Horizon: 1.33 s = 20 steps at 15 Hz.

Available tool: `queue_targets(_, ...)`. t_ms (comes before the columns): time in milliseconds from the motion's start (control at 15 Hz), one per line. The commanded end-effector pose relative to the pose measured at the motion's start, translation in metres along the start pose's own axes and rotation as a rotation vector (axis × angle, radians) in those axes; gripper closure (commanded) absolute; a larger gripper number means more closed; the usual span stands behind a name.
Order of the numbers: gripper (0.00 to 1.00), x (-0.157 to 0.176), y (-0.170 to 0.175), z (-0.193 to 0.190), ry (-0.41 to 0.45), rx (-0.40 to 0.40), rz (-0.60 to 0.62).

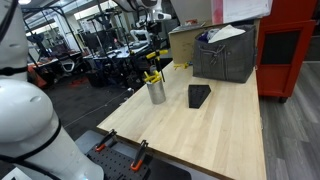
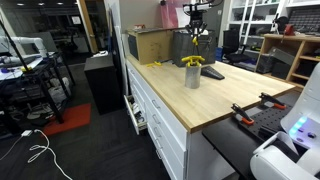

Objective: Put one wrench on the black stand.

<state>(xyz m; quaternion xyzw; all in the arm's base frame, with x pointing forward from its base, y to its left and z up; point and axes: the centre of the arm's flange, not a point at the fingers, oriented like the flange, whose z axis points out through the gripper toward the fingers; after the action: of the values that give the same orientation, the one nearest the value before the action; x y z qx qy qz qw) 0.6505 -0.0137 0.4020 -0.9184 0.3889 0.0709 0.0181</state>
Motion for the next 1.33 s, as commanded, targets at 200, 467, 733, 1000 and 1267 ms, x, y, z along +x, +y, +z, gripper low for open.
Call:
queue_targets(200, 0.77, 0.003, -0.003, -0.002, 0.003, 0.008, 0.003)
queue_targets(467, 0.77, 0.001, -0.005, -0.003, 0.005, 0.009, -0.001)
queue_targets(733, 0.94, 0.021, -0.006, 0.005, -0.023, 0.016, 0.032)
queue_targets(1000, 0.94, 0.073, 0.018, 0.019, -0.085, 0.065, 0.199)
queue_targets(1267, 0.94, 0.123, 0.054, 0.031, -0.151, 0.145, 0.366)
